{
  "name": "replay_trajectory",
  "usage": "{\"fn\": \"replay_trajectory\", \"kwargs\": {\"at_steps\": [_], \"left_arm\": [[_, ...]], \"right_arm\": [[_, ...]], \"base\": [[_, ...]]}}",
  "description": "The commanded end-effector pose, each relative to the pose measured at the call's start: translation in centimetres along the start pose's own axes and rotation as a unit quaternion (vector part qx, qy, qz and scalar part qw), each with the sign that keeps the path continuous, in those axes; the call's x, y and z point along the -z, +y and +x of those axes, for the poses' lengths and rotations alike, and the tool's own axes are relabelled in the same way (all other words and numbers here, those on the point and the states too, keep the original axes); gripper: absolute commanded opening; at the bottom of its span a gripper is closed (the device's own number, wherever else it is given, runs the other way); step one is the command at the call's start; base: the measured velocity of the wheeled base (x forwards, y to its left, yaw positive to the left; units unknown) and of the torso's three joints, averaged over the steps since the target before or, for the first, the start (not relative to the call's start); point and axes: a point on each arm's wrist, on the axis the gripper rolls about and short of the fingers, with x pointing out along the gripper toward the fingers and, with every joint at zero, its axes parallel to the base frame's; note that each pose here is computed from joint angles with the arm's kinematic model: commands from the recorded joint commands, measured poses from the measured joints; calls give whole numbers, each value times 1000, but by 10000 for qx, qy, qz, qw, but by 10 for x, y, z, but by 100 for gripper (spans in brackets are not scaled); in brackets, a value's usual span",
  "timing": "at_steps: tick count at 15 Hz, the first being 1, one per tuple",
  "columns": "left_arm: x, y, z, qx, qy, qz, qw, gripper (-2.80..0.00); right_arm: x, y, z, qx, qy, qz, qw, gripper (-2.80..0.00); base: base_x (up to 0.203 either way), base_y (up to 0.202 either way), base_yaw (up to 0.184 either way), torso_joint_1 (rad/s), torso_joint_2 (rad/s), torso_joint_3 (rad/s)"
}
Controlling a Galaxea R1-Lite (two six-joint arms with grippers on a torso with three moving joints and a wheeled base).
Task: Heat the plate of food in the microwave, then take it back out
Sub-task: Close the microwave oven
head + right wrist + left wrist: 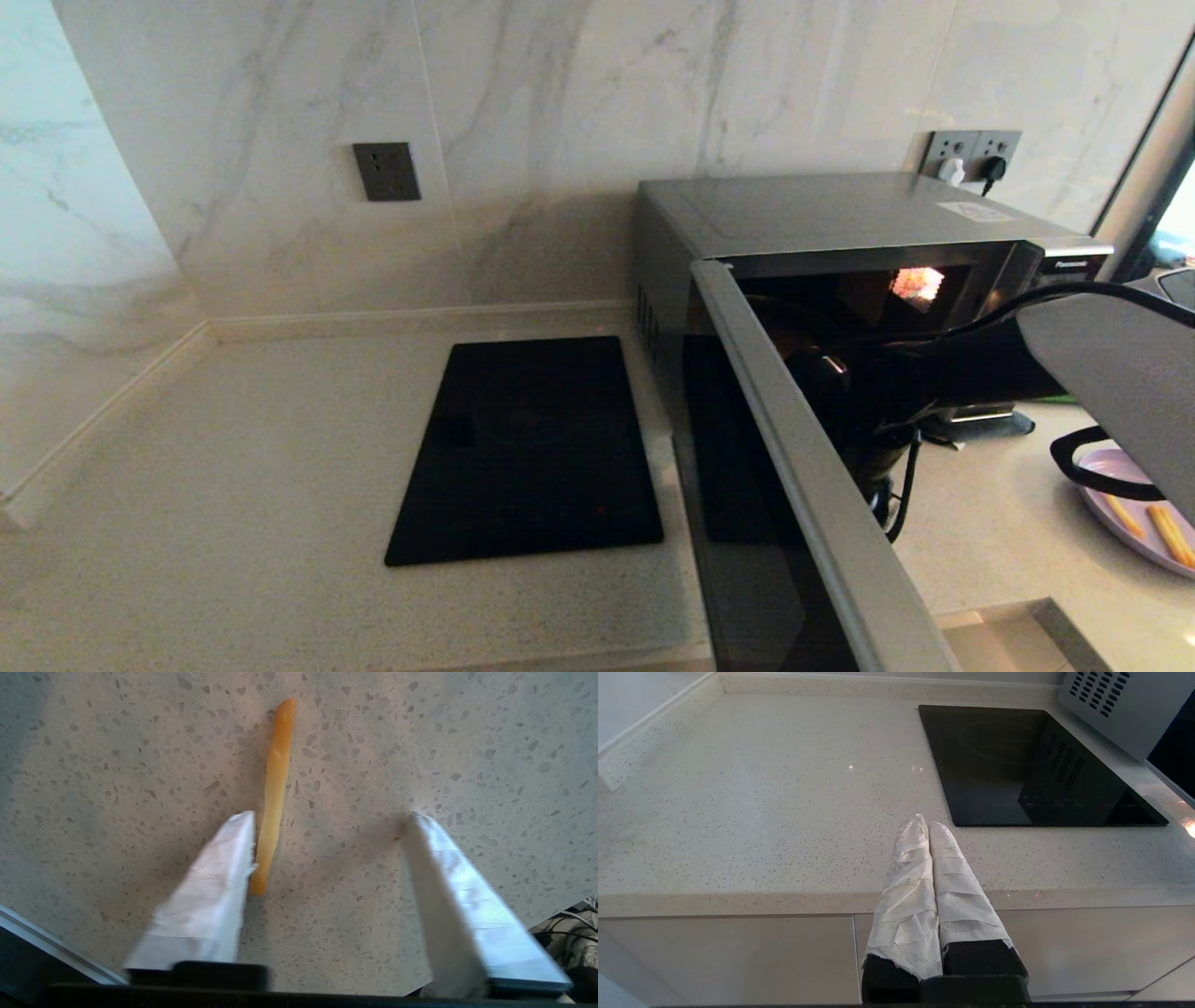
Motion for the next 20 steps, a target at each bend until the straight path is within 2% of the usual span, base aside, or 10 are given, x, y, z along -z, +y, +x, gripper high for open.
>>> {"fn": "replay_trajectory", "kwargs": {"at_steps": [1,20], "left_arm": [[0,0,0,-6,-1,-2,10000,-280],[0,0,0,-6,3,-2,10000,-280]], "right_arm": [[1,-1,3,48,32,20,10000,-280],[2,-5,-4,42,-11,-45,10000,-280]], "base": [[0,0,0,0,0,0],[0,0,0,0,0,0]]}}
